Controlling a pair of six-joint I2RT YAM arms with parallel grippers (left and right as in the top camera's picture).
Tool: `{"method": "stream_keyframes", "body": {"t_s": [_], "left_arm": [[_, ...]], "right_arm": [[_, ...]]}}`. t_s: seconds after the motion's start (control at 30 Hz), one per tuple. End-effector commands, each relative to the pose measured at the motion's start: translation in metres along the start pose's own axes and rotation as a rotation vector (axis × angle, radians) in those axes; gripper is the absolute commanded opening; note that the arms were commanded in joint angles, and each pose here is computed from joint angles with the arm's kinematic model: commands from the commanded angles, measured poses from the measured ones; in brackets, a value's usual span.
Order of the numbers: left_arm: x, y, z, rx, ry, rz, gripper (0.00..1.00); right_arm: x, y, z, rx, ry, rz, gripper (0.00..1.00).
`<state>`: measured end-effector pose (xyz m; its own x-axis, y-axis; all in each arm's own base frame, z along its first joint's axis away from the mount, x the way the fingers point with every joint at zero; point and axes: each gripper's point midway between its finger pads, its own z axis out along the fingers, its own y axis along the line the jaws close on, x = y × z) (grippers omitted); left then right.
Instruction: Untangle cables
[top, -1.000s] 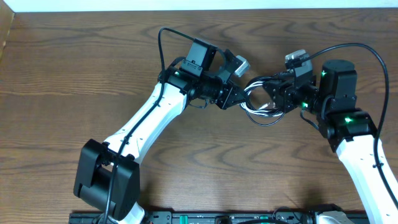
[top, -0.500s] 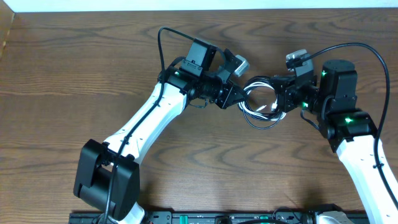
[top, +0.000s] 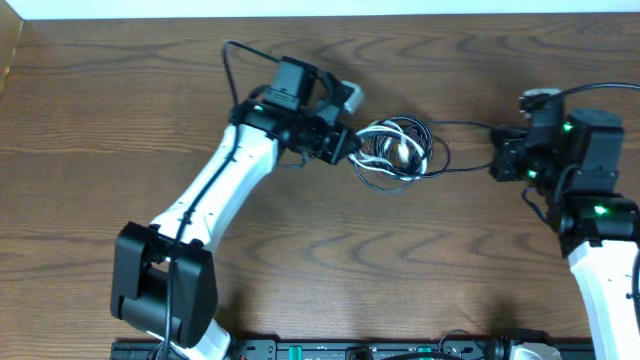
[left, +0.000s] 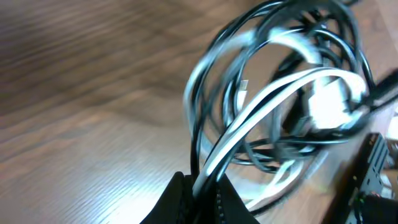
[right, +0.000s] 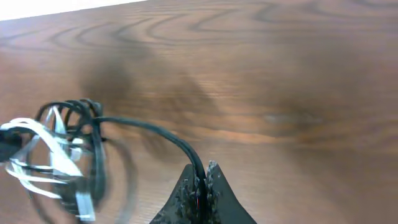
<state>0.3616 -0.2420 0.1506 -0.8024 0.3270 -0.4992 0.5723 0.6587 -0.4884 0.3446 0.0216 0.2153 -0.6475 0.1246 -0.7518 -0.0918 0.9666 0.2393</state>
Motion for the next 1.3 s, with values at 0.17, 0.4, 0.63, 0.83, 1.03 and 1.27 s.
{"method": "stream_keyframes", "body": {"t_s": [0.17,0.4,0.63,0.83,1.03,1.27], "left_arm": [[-0.002,0.063,-0.043,-0.127,-0.06,-0.132,0.08],[-0.006,0.111,-0.103,-0.219,-0.186,-0.248,0.08],[-0.02,0.091,-0.151,-0.128,-0.317,-0.231,0.08],[-0.027,0.047,-0.142,-0.058,-0.304,-0.151,0.08],[-0.037,-0.021,-0.121,0.166,-0.282,-0.029,0.12],[-0.046,-0.076,-0.102,0.295,-0.265,0.042,0.12]], "right_arm": [[-0.002,-0.053,-0.018,0.169,-0.027,0.133,0.01],[0.004,-0.074,-0.025,0.22,-0.016,0.194,0.01],[0.004,-0.057,-0.022,0.122,-0.007,0.202,0.01],[0.005,-0.022,-0.021,-0.08,0.015,0.205,0.6],[0.003,0.023,-0.03,-0.344,0.024,0.197,0.77],[0.006,0.033,-0.032,-0.394,0.043,0.201,0.76]]}}
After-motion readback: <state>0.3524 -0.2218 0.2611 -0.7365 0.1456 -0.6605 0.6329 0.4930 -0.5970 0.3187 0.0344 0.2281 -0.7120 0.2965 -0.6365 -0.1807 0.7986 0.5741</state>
